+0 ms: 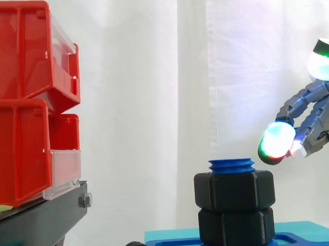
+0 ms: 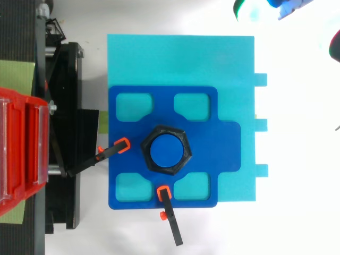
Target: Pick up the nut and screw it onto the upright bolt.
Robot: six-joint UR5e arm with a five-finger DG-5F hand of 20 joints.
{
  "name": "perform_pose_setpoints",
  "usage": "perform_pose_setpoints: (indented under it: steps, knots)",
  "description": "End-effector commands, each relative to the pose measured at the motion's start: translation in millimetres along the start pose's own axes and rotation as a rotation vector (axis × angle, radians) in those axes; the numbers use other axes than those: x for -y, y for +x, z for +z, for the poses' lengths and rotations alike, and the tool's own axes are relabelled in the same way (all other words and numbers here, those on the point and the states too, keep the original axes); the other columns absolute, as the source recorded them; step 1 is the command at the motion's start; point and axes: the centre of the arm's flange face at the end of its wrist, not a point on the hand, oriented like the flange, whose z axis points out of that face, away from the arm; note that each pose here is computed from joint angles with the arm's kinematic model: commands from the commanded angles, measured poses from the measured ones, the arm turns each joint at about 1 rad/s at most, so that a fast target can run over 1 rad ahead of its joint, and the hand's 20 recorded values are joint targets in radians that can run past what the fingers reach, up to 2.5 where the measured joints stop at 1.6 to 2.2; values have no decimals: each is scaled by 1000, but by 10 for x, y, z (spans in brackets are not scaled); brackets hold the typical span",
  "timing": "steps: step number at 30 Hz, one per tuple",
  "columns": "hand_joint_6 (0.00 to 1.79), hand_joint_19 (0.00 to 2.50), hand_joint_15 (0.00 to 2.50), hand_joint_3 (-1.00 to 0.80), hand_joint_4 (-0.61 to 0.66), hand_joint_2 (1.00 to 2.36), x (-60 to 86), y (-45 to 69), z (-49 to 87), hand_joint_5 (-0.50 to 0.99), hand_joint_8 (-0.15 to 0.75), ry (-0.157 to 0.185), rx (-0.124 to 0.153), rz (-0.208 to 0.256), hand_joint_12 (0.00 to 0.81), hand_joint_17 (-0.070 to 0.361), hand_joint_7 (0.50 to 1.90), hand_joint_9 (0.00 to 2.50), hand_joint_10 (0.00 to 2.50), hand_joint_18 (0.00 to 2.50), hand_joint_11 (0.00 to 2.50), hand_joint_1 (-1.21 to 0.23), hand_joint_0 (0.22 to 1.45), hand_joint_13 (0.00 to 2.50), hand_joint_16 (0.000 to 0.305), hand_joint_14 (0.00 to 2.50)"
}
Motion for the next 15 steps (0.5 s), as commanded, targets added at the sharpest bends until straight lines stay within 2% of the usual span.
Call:
perform_pose_setpoints:
  steps: [1, 3, 6, 9, 12, 15]
  knots:
    - [501, 0, 0, -500, 55, 1000, -34, 1, 29, -243, 178, -24, 13, 18, 325, 99, 616, 19, 0, 0, 0, -365, 451, 0, 44, 0]
    - [502, 0, 0, -500, 55, 1000, -47, -10, 45, -246, 174, -38, 23, 16, 323, 99, 673, 0, 0, 0, 0, -366, 451, 0, 44, 0]
    - [501, 0, 0, -500, 45, 1000, -47, 1, 47, -243, 170, -37, 21, 15, 322, 98, 623, 9, 0, 0, 0, -382, 452, 0, 44, 0]
    - [502, 0, 0, -500, 47, 1000, -42, 6, 54, -248, 166, -38, 20, 14, 319, 96, 685, 0, 0, 0, 0, -381, 453, 0, 43, 0]
    - [501, 0, 0, -500, 39, 1000, -53, 8, 50, -246, 167, -39, 21, 13, 320, 97, 643, 0, 0, 0, 0, -382, 453, 0, 43, 0]
    - [502, 0, 0, -500, 42, 1000, -52, 9, 49, -249, 167, -38, 20, 13, 319, 97, 700, 0, 0, 0, 0, -383, 452, 0, 43, 0]
